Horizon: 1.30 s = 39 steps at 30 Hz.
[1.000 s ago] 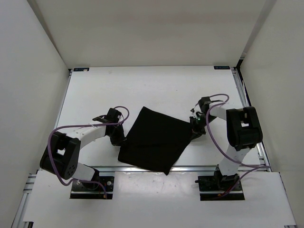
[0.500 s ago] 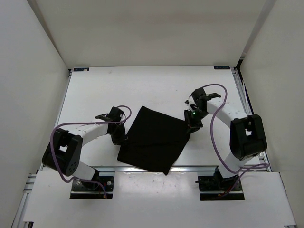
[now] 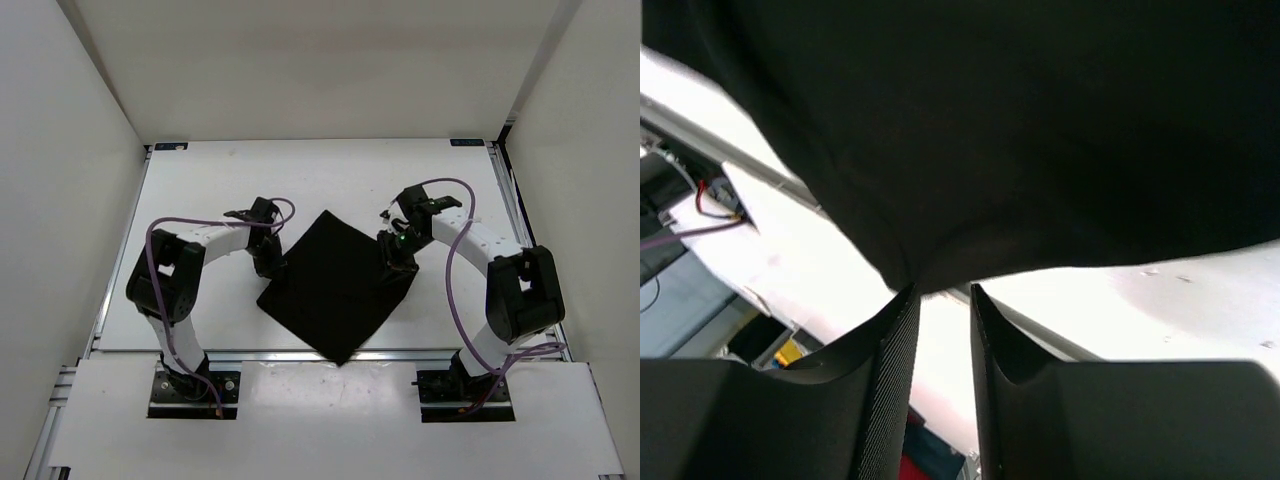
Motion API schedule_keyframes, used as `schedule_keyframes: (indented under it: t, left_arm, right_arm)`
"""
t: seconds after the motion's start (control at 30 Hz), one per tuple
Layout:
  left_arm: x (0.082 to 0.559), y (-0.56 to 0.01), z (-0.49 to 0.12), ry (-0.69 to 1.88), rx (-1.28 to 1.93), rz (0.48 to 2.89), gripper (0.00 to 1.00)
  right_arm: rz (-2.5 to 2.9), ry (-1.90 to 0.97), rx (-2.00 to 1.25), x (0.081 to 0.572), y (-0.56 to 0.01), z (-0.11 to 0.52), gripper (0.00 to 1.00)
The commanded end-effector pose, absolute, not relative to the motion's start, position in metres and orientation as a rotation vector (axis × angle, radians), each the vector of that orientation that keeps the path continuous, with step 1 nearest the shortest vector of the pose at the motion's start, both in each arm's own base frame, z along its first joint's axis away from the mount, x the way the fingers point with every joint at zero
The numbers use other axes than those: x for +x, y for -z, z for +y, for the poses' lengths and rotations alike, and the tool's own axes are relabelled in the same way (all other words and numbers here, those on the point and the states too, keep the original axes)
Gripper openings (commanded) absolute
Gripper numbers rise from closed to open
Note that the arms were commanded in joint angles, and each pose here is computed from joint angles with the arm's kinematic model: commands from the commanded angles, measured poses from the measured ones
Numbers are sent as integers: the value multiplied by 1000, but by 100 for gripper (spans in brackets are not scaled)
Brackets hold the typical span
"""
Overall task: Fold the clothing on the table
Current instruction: Fold the skirt
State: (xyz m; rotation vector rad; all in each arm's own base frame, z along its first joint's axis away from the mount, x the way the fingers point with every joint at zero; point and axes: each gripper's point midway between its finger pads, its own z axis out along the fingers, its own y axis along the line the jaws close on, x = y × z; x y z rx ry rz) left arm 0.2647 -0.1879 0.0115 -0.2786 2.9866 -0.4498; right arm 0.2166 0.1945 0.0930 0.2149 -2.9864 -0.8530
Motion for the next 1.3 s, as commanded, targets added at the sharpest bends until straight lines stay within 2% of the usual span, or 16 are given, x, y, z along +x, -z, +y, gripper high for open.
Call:
schedule_keyframes:
  t: [0.0, 0.1, 0.23, 0.33, 0.4, 0.7, 0.87, 1.07, 1.2, 1.27]
  left_arm:
    - [311, 5, -171, 291, -305, 2897, 0]
    - [342, 1, -181, 294, -298, 2869, 0]
    - [355, -4, -190, 332, -276, 2879, 0]
    - [359, -23, -194, 368, -243, 2831, 0]
    - [355, -34, -191, 394, -251, 2813, 0]
    - [327, -41, -174, 416, -272, 2817, 0]
    - [311, -37, -178, 451, -263, 2842, 0]
    - [290, -39, -195, 525, -225, 2852, 0]
    - [289, -47, -202, 574, -217, 2832, 0]
    - [295, -56, -202, 584, -216, 2816, 0]
  right_arm:
    - [-2933, 933, 223, 204, -106, 203, 33]
    - [-2922, 954, 218, 202, -109, 204, 33]
    - [-2931, 935, 202, 204, -114, 206, 34]
    - [-2940, 820, 138, 197, -98, 196, 34]
    - [-2923, 799, 85, 194, -81, 190, 28]
    - [-2969, 671, -130, 243, -27, 168, 0]
    - [-2921, 547, -198, 267, -1, 151, 0]
    - [-2949, 514, -229, 331, -2, 146, 0]
    - [-3010, 573, -210, 400, -12, 151, 0]
    - [-3104, 656, -164, 440, -40, 162, 2]
